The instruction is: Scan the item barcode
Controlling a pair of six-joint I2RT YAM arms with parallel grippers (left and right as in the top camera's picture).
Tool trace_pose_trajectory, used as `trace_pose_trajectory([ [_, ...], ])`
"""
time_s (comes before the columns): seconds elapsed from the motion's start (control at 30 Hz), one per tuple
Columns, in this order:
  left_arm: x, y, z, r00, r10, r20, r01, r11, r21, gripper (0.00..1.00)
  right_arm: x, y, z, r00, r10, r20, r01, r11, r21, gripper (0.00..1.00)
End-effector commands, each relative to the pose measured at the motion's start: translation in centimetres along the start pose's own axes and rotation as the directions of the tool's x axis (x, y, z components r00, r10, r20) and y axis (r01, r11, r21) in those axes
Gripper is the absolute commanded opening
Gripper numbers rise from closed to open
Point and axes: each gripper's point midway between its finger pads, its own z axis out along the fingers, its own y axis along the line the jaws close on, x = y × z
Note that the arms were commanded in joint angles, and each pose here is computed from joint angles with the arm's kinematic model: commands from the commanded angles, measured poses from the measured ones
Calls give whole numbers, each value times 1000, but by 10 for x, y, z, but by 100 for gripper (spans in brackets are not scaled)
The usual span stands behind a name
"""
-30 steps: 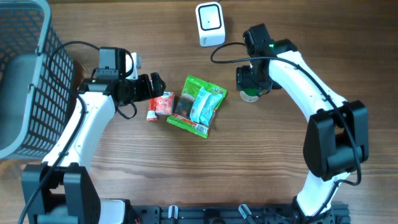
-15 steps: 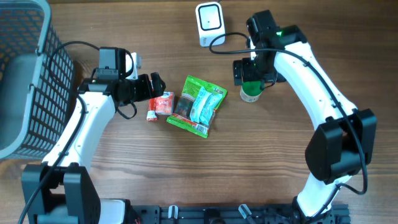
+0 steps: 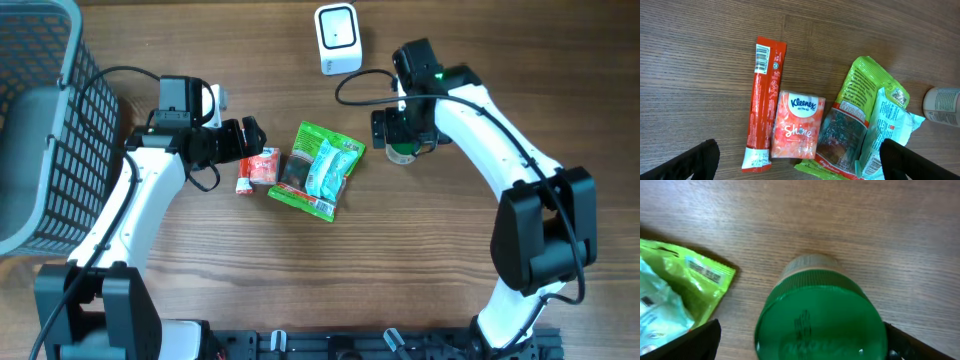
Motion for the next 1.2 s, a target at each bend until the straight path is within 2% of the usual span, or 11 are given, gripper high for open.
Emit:
trace_pose_trajectory([
  [0.0,-8,-2,-7,1000,2,27,-2,1000,12,100,9,-1,12,1000,-9,-6,9,1000,4,100],
  [0.73,-8,-2,-7,1000,2,27,-2,1000,12,100,3,-6,36,999,-3,52,2,1000,21,100],
  [0.87,-8,-2,-7,1000,2,27,-2,1000,12,100,2,-16,38,999,-3,54,-1,997,80,95],
  [1.17,-8,-2,-7,1000,2,27,-2,1000,12,100,7,-10,39,999,23,34,-24,999,43,92],
])
